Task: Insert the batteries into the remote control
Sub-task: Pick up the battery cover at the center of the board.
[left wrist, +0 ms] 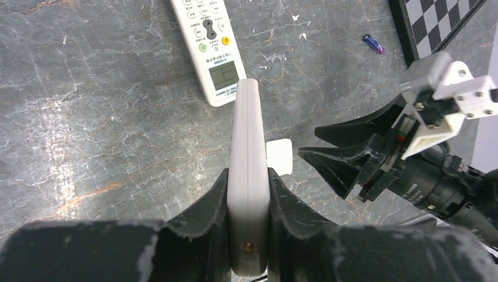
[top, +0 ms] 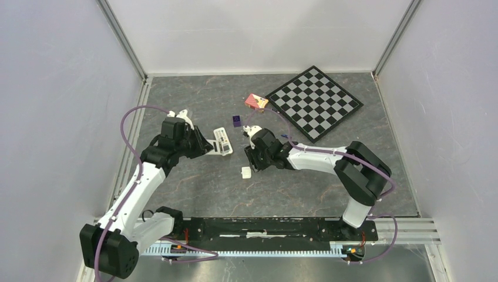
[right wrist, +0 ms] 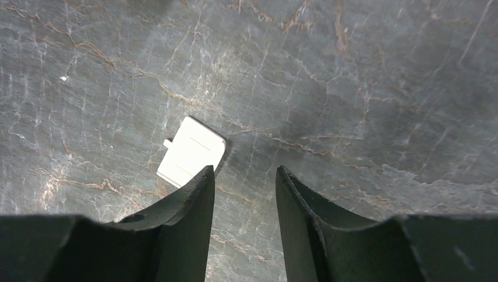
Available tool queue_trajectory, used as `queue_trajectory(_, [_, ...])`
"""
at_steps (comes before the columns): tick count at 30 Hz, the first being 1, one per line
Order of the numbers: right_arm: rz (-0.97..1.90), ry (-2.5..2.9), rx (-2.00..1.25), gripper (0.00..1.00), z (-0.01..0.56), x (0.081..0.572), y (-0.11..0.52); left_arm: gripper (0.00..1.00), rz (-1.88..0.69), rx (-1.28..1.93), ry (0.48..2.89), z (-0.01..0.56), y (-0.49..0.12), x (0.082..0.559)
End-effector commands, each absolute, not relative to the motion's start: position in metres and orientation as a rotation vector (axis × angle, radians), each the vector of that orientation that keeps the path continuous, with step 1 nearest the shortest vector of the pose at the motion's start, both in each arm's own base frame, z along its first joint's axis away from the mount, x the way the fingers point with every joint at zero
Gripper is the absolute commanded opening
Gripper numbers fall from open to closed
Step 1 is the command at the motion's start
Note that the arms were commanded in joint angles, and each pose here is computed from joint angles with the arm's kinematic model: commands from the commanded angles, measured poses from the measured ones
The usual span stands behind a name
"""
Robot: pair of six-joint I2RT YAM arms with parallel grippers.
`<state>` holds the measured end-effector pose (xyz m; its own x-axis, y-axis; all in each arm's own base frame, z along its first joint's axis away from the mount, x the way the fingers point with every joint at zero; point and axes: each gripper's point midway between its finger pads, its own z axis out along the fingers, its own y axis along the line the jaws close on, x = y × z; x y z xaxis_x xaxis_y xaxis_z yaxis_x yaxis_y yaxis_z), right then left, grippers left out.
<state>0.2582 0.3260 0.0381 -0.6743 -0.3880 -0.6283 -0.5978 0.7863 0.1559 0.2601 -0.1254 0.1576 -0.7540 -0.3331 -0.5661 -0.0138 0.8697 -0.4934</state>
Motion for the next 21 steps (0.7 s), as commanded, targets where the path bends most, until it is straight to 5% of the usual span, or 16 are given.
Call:
queue_trajectory(1, [0.518,2.397,-0.646,0.46,0.045,0.258,0.344,0.02,-0.613,-0.267,2.304,0.167,-0.121,0.262])
queue_trajectory(21, [0.407,2.511,-0.587,0.23,0.013,0.247,0.346,0.02,-0.625,-0.318,2.312,0.153,-0.115,0.237])
